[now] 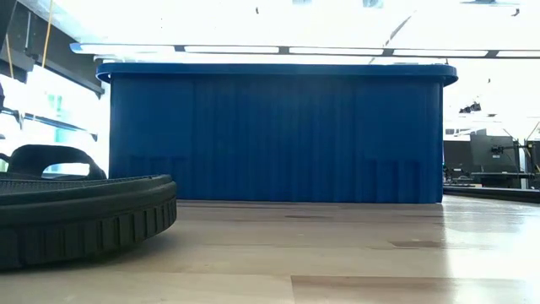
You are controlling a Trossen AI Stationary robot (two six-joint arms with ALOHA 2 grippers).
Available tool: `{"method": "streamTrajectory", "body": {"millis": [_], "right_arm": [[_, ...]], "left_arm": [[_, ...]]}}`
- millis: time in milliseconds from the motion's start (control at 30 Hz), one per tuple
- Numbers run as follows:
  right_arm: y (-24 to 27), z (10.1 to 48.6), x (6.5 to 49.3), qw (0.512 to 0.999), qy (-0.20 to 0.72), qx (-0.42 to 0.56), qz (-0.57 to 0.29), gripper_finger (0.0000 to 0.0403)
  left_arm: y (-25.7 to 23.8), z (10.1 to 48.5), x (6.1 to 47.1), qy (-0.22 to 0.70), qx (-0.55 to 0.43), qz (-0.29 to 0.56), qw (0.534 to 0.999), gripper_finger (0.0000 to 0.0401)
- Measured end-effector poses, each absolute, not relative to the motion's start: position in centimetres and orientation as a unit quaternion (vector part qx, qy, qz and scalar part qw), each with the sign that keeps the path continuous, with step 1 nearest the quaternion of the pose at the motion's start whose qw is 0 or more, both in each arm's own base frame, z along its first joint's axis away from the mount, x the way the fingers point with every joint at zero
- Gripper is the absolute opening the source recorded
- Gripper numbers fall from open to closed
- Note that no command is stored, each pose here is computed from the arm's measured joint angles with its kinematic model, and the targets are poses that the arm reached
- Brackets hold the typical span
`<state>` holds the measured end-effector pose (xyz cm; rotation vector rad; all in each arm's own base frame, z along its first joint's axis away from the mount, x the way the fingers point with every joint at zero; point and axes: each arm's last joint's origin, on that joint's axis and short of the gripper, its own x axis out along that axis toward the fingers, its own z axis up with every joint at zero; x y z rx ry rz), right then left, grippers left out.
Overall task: Pick and place slides into bin
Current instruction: Put the green slipper into the blue bin
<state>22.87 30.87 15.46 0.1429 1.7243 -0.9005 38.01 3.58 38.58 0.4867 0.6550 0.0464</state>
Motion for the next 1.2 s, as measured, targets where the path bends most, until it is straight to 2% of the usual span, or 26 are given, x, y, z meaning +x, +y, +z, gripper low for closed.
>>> {"method": "streamTrajectory", "body": {"millis": [133,267,500,700,900,1067,1200], "right_arm": [[31.1,14.6,22.8,0.568,0.725,0.045,-0.387,0.0164],[31.5,14.4,22.4,0.576,0.719,0.035,-0.387,0.0125],[32.0,14.2,21.5,0.571,0.726,0.027,-0.383,0.0017],[32.4,14.6,21.5,0.588,0.722,0.015,-0.364,0.0011],[33.3,17.0,22.7,0.678,0.661,0.009,-0.322,0.0004],[33.6,21.0,23.9,0.778,0.566,-0.002,-0.272,0.0002],[33.6,24.6,24.6,0.837,0.494,-0.028,-0.232,0.0001]], "left_arm": [[3.6,38.6,38.0,0.318,0.226,0.026,0.920,0.0166],[3.6,38.6,38.0,0.318,0.223,0.026,0.921,0.0166],[3.6,38.6,38.0,0.318,0.223,0.026,0.921,0.0166],[3.6,38.6,38.0,0.318,0.223,0.025,0.921,0.0166],[3.3,38.6,38.1,0.308,0.186,-0.008,0.933,0.0166],[1.5,38.5,38.1,0.293,0.172,-0.083,0.937,0.0166],[-0.4,38.5,38.1,0.289,0.175,-0.121,0.933,0.0166]]}}
